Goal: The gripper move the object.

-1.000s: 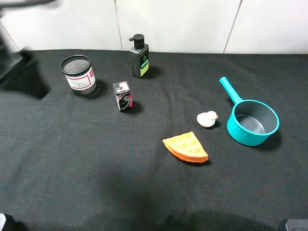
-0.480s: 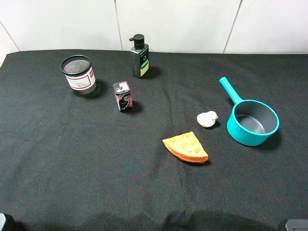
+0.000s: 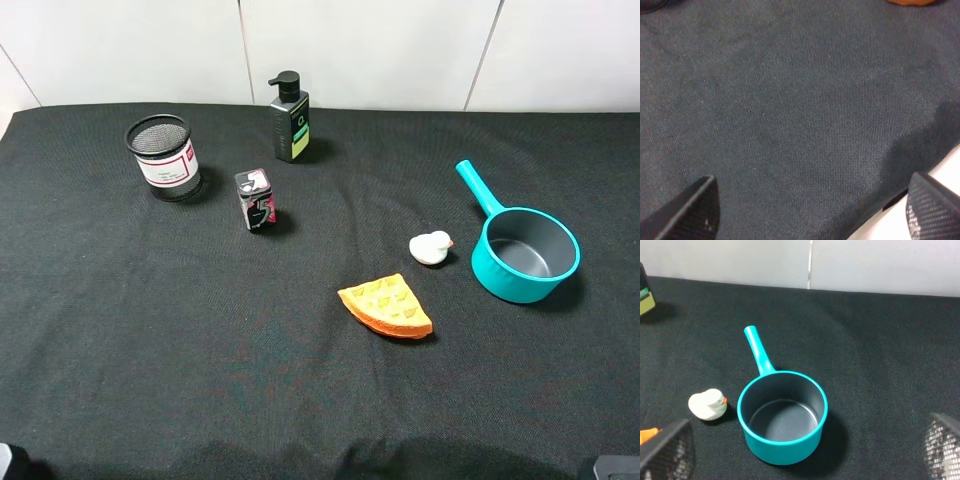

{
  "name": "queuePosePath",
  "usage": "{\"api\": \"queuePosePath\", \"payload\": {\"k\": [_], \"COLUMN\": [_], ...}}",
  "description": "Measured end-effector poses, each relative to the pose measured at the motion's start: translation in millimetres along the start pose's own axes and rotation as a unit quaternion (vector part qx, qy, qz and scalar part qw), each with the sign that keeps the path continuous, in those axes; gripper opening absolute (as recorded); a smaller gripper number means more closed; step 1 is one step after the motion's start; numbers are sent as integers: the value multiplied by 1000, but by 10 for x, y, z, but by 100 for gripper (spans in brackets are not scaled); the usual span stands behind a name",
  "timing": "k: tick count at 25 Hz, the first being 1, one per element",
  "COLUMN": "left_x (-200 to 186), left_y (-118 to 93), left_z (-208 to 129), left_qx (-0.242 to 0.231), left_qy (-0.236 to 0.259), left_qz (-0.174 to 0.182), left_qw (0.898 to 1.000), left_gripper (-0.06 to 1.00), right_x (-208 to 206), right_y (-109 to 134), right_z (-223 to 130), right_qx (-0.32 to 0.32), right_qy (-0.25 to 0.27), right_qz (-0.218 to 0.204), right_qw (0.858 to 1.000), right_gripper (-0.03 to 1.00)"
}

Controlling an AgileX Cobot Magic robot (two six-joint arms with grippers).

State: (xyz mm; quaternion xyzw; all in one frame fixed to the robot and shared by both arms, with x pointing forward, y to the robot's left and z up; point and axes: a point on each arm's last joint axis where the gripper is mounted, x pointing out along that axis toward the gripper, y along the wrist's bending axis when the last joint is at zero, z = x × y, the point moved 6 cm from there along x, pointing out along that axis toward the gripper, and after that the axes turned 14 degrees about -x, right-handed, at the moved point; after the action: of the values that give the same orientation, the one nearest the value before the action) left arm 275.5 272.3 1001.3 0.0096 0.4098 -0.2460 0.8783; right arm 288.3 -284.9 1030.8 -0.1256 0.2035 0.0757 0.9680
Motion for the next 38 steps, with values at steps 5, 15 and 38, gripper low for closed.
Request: {"api": "queuePosePath", "payload": {"k": [5,15,38], "left_x": [28,91,32], "left_y": [-4,1,297], "left_z": [23,46,75], "left_qx": [1,3,-93], "left_qy": [-10,-22,-55], "left_qz": [-2,-2,148], "left_qw": [1000,1000,983], "left_gripper": [79,79,79], "right_x": [0,0,0], "right_y": [0,0,0], "right_z": [0,0,0], "right_qx": [0,0,0], "right_qy": [0,0,0], "right_qz": [0,0,0], "right_qw": [1000,1000,1000], "right_gripper": [69,69,69]}}
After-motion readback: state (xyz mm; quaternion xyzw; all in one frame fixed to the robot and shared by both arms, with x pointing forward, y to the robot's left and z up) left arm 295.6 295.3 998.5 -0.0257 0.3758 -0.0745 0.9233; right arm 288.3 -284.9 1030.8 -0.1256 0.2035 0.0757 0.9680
